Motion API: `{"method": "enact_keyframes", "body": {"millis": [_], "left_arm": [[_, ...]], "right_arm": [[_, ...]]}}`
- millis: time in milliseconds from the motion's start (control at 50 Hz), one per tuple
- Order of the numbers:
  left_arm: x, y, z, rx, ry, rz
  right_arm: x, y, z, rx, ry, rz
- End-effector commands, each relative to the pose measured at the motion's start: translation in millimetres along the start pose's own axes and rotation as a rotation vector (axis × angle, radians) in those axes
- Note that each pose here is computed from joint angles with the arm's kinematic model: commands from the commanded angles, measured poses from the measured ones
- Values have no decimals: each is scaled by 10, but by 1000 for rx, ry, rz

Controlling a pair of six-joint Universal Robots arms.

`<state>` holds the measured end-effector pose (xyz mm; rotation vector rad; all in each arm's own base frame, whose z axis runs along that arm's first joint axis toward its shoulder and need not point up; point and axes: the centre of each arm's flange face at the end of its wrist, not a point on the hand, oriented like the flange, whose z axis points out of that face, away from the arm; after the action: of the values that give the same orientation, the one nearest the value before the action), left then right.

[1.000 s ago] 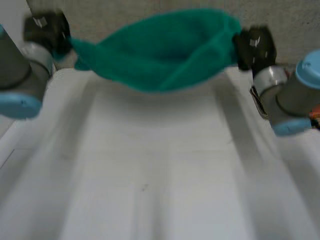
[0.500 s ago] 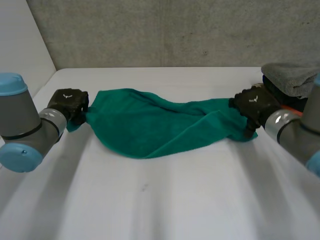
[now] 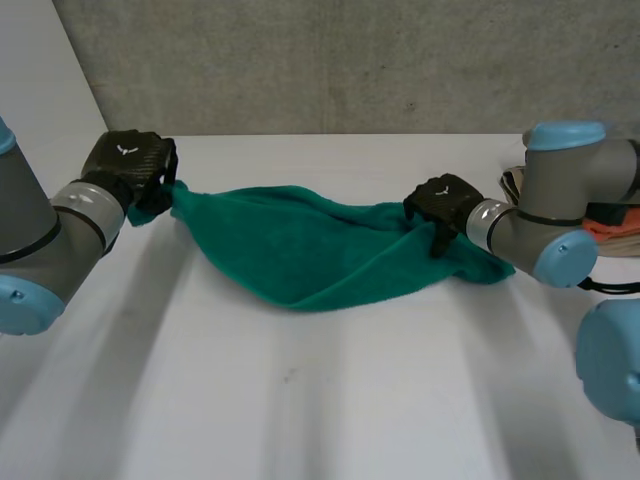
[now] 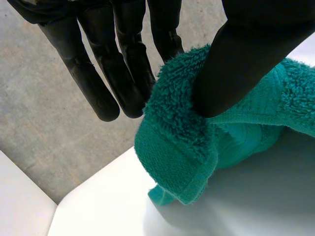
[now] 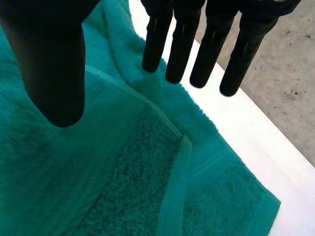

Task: Fold the laundry.

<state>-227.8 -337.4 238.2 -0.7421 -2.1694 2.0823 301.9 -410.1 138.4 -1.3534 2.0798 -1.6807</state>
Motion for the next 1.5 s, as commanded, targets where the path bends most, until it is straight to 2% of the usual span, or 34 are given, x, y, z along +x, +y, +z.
{"method": "enact_keyframes", "body": {"millis": [20,280,560,860,980,1080,1160,1240,1260,1320,1340,1420,1500], "left_arm": [[-30,-40,4,11,-6,-2],[-111,-8,40,5,-21,-3],[-163,51,51,-16,-32,-7],[-185,64,57,-19,-37,-8],[-200,75,60,-25,-45,-4],[-242,86,47,-41,-56,-6],[-257,121,-7,-83,-47,-5],[-188,211,-158,-185,1,40],[-156,260,-245,-244,31,75],[-100,356,-403,-356,86,141],[-59,437,-524,-445,133,185],[47,588,-837,-655,284,286],[78,615,-945,-720,380,346]], "right_arm": [[-25,122,128,18,16,5],[34,142,199,65,52,31],[-8,187,112,29,27,39],[-36,254,197,39,53,24],[98,13,121,86,105,2],[198,-200,-150,54,104,19],[222,-230,-511,-63,53,22],[118,-125,-979,-266,-66,-55],[48,-50,-1192,-359,-138,-92],[-6,2,-1531,-462,-228,-125],[-33,15,-1685,-484,-256,-122],[-71,61,-1865,-472,-237,-80],[-138,136,-1912,-476,-236,-64]]}}
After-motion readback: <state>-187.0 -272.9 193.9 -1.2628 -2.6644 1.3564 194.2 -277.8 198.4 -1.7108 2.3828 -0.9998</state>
